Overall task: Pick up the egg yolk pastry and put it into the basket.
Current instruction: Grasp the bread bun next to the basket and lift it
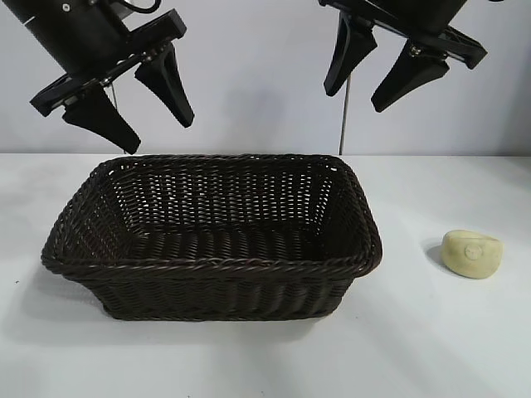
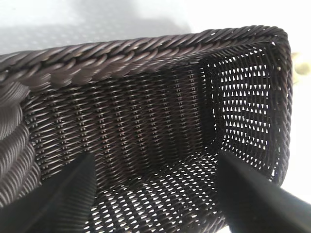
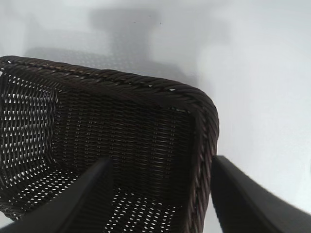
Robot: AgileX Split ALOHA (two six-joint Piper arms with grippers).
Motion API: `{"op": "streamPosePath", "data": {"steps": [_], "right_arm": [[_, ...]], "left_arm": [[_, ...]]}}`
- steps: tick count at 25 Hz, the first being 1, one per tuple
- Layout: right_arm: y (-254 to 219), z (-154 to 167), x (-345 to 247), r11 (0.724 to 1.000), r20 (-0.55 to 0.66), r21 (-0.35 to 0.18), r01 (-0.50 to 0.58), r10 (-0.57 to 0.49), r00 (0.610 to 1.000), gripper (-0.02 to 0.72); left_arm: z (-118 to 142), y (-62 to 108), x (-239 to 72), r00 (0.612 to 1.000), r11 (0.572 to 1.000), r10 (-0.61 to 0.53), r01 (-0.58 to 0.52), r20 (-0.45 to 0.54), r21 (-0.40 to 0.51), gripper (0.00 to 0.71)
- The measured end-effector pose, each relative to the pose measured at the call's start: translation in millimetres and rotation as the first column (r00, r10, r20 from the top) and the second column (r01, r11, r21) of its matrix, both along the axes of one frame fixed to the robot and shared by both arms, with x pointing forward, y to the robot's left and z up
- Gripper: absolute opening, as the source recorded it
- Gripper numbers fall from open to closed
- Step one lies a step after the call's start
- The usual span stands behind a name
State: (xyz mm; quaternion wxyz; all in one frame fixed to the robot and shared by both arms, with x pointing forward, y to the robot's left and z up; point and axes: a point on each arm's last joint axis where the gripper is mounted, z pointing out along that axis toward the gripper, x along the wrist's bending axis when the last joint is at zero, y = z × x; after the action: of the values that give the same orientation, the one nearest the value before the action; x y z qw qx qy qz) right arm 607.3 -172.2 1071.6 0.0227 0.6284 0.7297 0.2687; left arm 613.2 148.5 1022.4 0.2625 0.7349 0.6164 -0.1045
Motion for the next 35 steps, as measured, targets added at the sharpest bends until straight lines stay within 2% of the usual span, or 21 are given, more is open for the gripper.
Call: {"op": "streamPosePath", "data": {"steps": [11, 15, 20, 24, 28, 33, 35], "right_arm": [[-2.8, -1.0, -1.3, 1.000, -0.023, -0.008, -0.002, 0.002, 1.000, 0.432], [-23.1, -1.8, 3.3, 0.999, -0.038, -0.017, 0.035, -0.036, 0.999, 0.432], [-73.8, -4.7, 7.1, 0.991, -0.102, -0.053, 0.121, -0.126, 0.987, 0.432], [-108.0, -7.1, 6.7, 0.978, -0.125, -0.121, 0.170, -0.185, 0.975, 0.432], [-118.3, -9.1, 3.9, 0.969, -0.142, -0.193, 0.156, -0.185, 0.972, 0.432], [-118.7, -22.8, -1.9, 0.969, -0.189, -0.209, 0.131, -0.172, 0.967, 0.435], [-118.9, -35.9, -6.8, 0.969, -0.222, -0.218, 0.116, -0.165, 0.961, 0.464]], "left_arm": [[3.4, 0.7, 1.7, 1.000, 1.000, 0.001, -0.001, 0.009, -0.003, 0.505], [10.6, -0.2, 4.0, 1.000, 1.000, -0.004, 0.004, 0.026, -0.010, 0.505], [10.8, -0.3, 3.3, 1.000, 1.000, -0.009, 0.009, 0.019, -0.009, 0.505], [10.7, -0.3, 3.2, 1.000, 1.000, -0.009, 0.009, 0.018, -0.009, 0.505], [10.7, -0.3, 3.2, 1.000, 1.000, -0.009, 0.009, 0.018, -0.009, 0.505], [10.7, -0.3, 3.2, 1.000, 1.000, -0.009, 0.009, 0.018, -0.009, 0.505], [10.7, -0.3, 3.2, 1.000, 1.000, -0.009, 0.009, 0.018, -0.009, 0.505]]}}
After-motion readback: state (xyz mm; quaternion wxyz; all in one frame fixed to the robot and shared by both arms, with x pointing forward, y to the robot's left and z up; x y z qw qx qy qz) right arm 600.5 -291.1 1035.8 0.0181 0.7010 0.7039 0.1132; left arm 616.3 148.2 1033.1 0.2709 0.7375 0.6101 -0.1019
